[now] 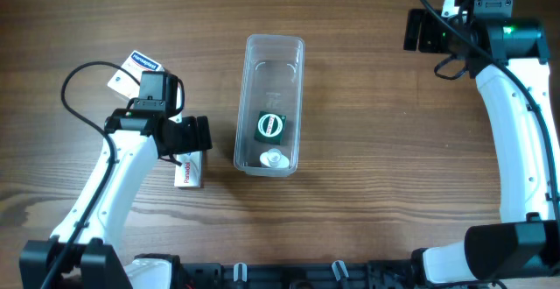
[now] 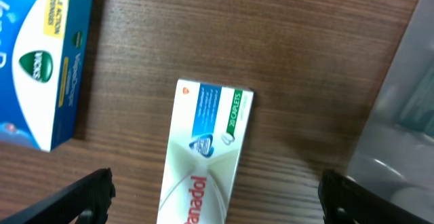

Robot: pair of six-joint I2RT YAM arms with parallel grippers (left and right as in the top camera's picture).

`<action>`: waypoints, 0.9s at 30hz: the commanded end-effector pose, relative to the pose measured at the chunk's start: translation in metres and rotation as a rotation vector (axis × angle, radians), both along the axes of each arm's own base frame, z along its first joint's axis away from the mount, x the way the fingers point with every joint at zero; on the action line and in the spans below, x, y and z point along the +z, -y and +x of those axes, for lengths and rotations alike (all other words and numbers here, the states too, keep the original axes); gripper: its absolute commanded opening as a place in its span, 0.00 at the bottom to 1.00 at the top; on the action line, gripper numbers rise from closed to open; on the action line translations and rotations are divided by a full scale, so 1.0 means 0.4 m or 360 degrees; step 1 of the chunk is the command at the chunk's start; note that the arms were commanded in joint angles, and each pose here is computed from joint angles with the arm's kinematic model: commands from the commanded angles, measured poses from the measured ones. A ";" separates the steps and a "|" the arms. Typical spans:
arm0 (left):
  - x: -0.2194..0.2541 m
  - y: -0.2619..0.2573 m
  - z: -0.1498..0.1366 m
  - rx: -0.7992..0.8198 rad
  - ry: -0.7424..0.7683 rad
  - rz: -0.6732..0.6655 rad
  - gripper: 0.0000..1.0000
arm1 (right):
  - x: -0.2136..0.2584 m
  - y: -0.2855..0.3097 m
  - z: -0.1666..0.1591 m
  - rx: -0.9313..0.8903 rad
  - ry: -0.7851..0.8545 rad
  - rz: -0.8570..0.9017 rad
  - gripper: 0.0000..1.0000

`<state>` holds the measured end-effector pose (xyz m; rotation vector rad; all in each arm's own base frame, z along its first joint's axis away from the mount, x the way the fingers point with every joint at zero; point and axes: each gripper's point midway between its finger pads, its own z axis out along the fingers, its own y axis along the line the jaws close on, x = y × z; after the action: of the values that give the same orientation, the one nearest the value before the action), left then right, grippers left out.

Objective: Pack container

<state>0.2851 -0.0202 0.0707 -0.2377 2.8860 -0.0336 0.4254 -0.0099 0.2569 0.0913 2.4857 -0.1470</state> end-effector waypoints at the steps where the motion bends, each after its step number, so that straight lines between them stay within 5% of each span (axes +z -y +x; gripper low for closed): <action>1: -0.039 0.003 -0.007 -0.0101 -0.0066 -0.0003 0.92 | 0.022 0.002 0.001 -0.0028 0.0042 0.0010 1.00; 27: -0.187 0.000 -0.073 -0.0032 -0.0285 -0.0207 0.84 | 0.022 0.002 0.001 -0.0029 0.0042 0.0011 1.00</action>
<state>0.2628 -0.0118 0.0016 -0.2466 3.0477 -0.1303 0.4254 -0.0099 0.2569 0.0913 2.4857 -0.1470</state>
